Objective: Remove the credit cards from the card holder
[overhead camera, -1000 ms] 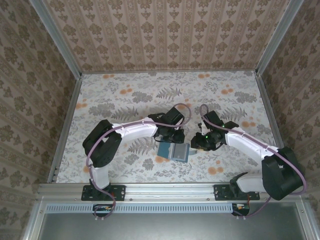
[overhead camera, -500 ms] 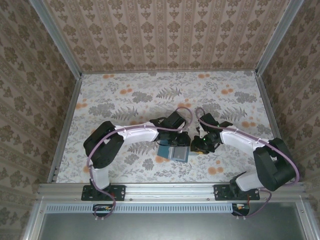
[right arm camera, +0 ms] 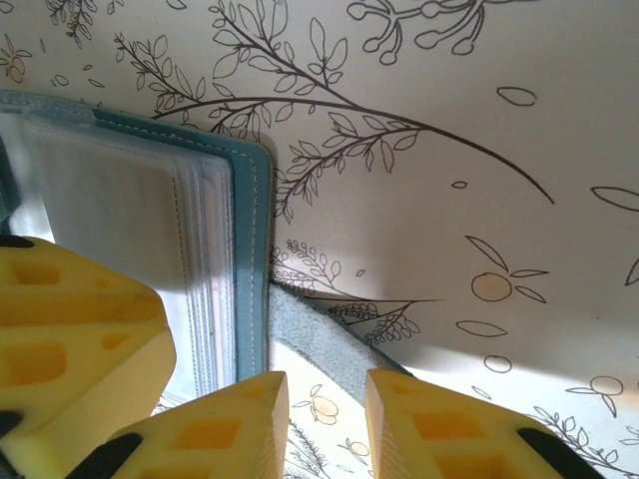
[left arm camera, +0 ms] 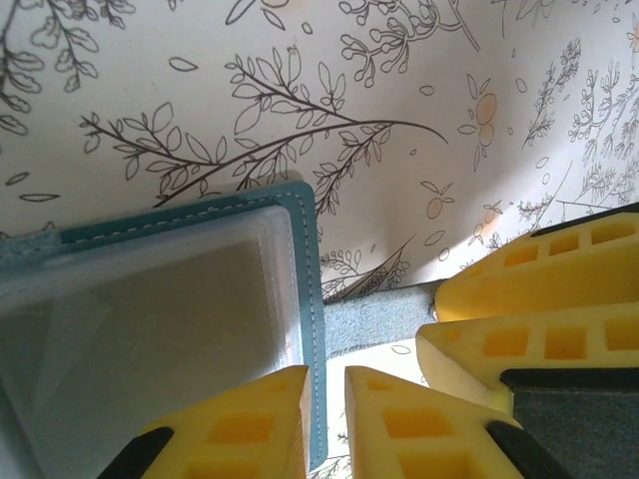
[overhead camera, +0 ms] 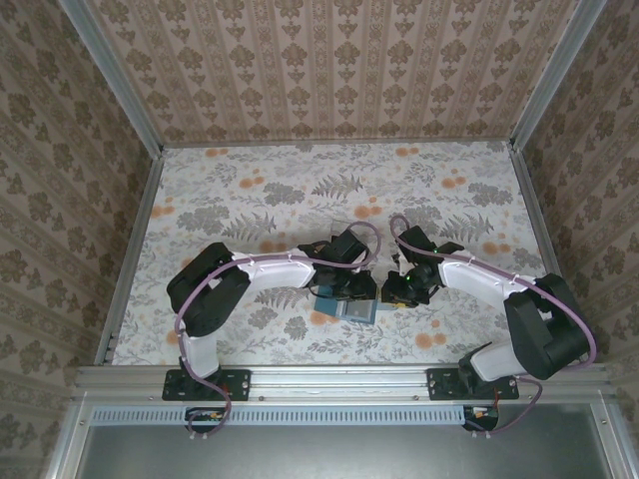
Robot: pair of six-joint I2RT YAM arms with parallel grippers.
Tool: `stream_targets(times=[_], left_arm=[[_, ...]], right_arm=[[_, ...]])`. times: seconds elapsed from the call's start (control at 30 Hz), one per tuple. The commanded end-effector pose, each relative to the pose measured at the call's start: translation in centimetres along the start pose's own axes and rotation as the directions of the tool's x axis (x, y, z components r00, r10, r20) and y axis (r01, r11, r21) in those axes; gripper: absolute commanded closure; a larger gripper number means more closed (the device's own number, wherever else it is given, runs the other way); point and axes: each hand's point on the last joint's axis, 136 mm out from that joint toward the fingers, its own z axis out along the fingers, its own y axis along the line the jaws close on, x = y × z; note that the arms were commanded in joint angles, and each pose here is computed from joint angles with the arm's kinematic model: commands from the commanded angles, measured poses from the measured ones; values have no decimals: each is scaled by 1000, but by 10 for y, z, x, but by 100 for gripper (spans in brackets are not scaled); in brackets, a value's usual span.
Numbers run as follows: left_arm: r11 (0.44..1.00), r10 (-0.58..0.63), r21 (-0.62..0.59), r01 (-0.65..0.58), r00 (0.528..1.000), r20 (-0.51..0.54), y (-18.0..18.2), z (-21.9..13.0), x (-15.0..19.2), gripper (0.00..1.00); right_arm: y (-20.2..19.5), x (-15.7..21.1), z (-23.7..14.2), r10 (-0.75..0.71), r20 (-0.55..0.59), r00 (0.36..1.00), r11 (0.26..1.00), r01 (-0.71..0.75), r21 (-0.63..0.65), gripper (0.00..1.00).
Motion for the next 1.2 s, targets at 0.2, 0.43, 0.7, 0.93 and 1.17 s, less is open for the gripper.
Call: stream_targets(times=[0.2, 0.43, 0.7, 0.93, 1.17], left_arm=[[1000, -22, -8, 21, 999, -49, 9, 11, 14, 80], [994, -10, -105, 4, 998, -56, 28, 7, 18, 79], [972, 33, -232, -47, 997, -63, 41, -8, 17, 77], [920, 97, -371, -126, 991, -97, 47, -17, 15, 68], [846, 142, -501, -183, 983, -118, 52, -27, 12, 63]], right_arm=[[-8, 11, 15, 13, -57, 998, 1000, -13, 12, 74], [-20, 14, 22, 20, -79, 997, 997, -14, 72, 73], [-31, 15, 23, 17, -85, 996, 992, -6, 127, 73], [-31, 13, 21, 9, -81, 997, 991, 2, 136, 71], [-30, 12, 16, 0, -76, 997, 990, 10, 142, 69]])
